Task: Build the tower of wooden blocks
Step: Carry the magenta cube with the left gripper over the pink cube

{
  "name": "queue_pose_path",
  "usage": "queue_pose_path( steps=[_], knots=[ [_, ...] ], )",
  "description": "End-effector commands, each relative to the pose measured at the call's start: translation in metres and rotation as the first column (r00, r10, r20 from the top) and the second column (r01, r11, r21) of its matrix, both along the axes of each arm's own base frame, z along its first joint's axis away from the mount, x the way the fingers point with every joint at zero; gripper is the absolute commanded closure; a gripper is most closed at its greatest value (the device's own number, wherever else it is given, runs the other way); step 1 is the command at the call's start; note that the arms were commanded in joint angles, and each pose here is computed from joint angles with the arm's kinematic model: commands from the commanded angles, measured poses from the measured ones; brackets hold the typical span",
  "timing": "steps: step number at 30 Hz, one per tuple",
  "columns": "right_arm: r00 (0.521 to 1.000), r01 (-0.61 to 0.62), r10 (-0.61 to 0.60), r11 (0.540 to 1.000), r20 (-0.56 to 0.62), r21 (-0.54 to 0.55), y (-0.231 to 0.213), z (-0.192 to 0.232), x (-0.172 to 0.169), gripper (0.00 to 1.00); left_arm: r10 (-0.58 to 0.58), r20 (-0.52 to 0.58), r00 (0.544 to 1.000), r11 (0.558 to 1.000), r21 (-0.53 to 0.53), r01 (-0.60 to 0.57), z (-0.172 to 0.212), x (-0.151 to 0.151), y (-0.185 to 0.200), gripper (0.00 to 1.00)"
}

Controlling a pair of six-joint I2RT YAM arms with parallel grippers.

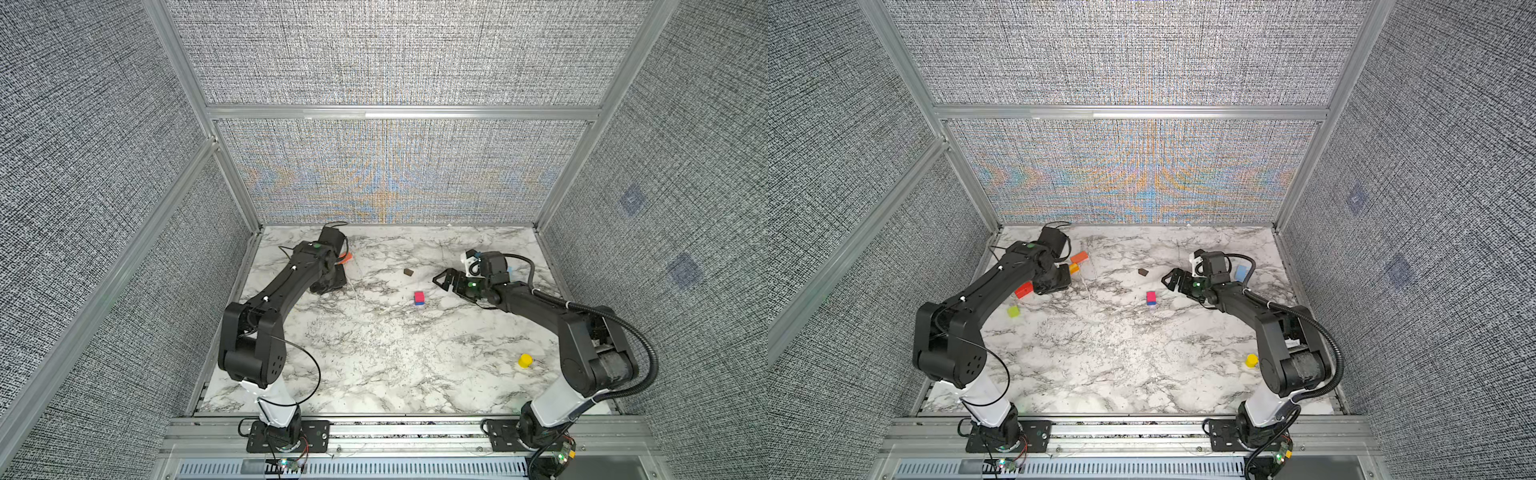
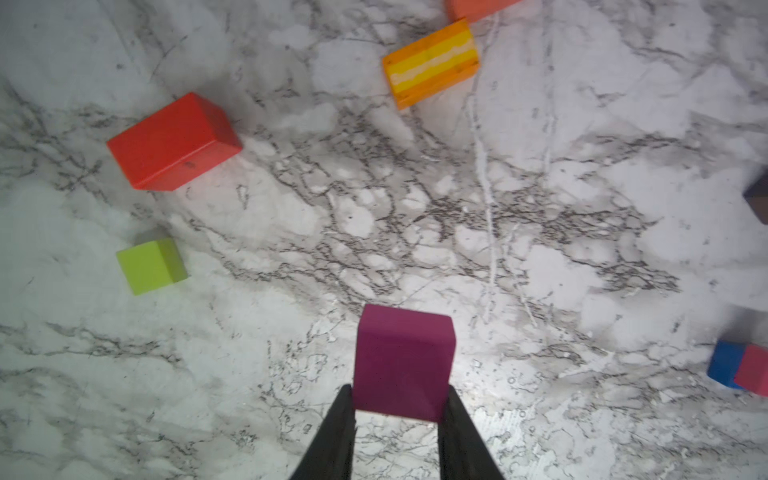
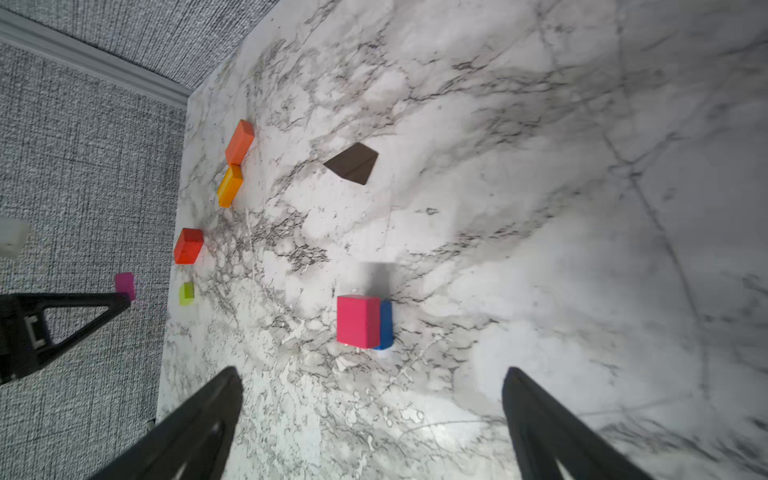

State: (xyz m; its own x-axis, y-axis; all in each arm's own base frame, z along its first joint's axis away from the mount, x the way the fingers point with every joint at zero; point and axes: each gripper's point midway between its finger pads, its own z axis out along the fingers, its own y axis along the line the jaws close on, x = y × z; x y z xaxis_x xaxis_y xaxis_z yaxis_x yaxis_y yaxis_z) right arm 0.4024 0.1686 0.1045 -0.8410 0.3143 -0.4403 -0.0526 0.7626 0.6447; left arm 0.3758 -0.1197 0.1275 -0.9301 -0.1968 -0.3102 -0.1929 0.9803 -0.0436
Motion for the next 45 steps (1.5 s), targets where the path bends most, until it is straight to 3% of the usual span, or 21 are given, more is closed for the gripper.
queue_pose_path(
  steps=[1,11,20,29,45],
  knots=[
    [0.997,0.072,-0.073,0.997,-0.027,-0.027,-0.017,-0.006,0.000,0.01,0.005,-0.034,0.999,0.999,0.044,-0.004,0.002,-0.006,-0.019,0.71],
    [0.984,0.173,-0.175,0.983,-0.034,-0.054,-0.042,-0.013,0.002,0.01,-0.064,0.014,0.998,0.998,0.006,0.064,-0.001,0.010,-0.135,0.71],
    [0.976,0.213,-0.214,0.976,-0.024,-0.055,-0.053,-0.019,0.004,0.01,-0.073,0.023,0.997,0.994,-0.082,0.075,-0.018,0.010,-0.203,0.71],
    [0.968,0.239,-0.243,0.969,-0.058,-0.062,-0.061,-0.035,0.007,0.01,-0.084,0.013,0.996,0.994,-0.068,0.085,-0.027,0.004,-0.235,0.71],
    [0.963,0.260,-0.263,0.964,-0.058,-0.061,-0.067,-0.038,0.007,0.01,-0.057,-0.004,0.998,0.993,-0.105,0.056,-0.040,-0.005,-0.254,0.71]
  ],
)
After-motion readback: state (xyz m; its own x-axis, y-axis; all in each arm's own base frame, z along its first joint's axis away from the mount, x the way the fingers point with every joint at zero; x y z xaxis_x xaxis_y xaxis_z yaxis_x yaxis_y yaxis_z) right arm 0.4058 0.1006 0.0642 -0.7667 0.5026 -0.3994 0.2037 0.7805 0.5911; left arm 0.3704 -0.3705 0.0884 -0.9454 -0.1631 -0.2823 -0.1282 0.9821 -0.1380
